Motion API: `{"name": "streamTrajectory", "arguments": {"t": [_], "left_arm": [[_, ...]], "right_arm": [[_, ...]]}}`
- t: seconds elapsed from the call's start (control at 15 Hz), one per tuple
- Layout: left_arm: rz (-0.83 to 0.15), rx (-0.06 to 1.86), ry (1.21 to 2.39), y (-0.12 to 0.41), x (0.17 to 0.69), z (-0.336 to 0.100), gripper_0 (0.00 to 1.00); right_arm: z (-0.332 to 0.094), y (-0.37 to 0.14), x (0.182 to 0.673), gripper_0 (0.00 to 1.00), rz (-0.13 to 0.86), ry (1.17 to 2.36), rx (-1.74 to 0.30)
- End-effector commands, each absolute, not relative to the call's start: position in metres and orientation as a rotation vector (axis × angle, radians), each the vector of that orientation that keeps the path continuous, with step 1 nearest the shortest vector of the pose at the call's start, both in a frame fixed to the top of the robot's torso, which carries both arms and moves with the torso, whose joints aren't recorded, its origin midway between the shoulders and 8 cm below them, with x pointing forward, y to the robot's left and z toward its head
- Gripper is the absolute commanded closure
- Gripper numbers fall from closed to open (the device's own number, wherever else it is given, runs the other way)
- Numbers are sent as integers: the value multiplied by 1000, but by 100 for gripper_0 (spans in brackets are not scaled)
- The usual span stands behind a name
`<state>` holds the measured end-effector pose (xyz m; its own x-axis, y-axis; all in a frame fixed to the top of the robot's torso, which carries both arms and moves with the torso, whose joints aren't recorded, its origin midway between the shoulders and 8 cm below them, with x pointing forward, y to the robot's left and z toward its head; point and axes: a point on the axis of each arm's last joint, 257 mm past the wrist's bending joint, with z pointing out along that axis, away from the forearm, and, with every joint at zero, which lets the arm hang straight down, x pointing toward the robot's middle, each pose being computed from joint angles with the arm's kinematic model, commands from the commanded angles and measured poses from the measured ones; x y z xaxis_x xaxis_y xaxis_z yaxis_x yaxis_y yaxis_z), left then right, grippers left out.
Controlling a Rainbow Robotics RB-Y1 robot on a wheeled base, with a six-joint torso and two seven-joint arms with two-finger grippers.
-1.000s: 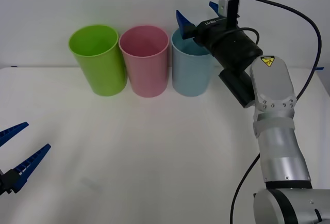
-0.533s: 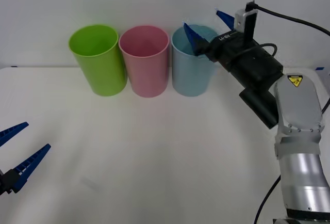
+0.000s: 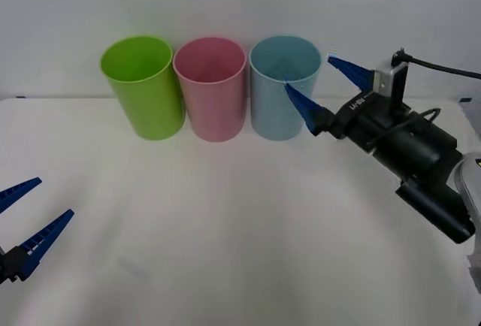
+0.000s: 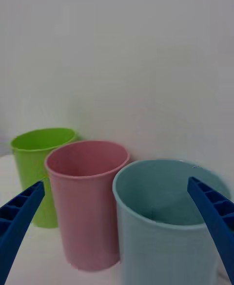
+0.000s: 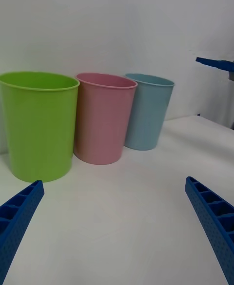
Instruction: Grasp the object on the table and drop it into the matching bin: aluminum can to the light blue bin, PET bottle to the pink bin.
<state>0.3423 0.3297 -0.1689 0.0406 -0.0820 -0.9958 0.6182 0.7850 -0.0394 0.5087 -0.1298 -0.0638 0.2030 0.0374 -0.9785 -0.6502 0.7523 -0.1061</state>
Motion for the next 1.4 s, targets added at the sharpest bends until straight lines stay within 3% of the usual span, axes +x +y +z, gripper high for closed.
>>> {"name": "streamTrajectory", "arguments": {"t": [0.07,0.93,1.4], "left_arm": [[-567,465,1441,330,342,-169,0],[-567,465,1441,330,342,-169,0],[-567,465,1441,330,342,-169,0]], "right_arm": [[-82,-144,479,0,523,1323,-608],[-161,-214,380,0,480,1431,-831],[-192,-253,342,0,452,1531,-817]]}}
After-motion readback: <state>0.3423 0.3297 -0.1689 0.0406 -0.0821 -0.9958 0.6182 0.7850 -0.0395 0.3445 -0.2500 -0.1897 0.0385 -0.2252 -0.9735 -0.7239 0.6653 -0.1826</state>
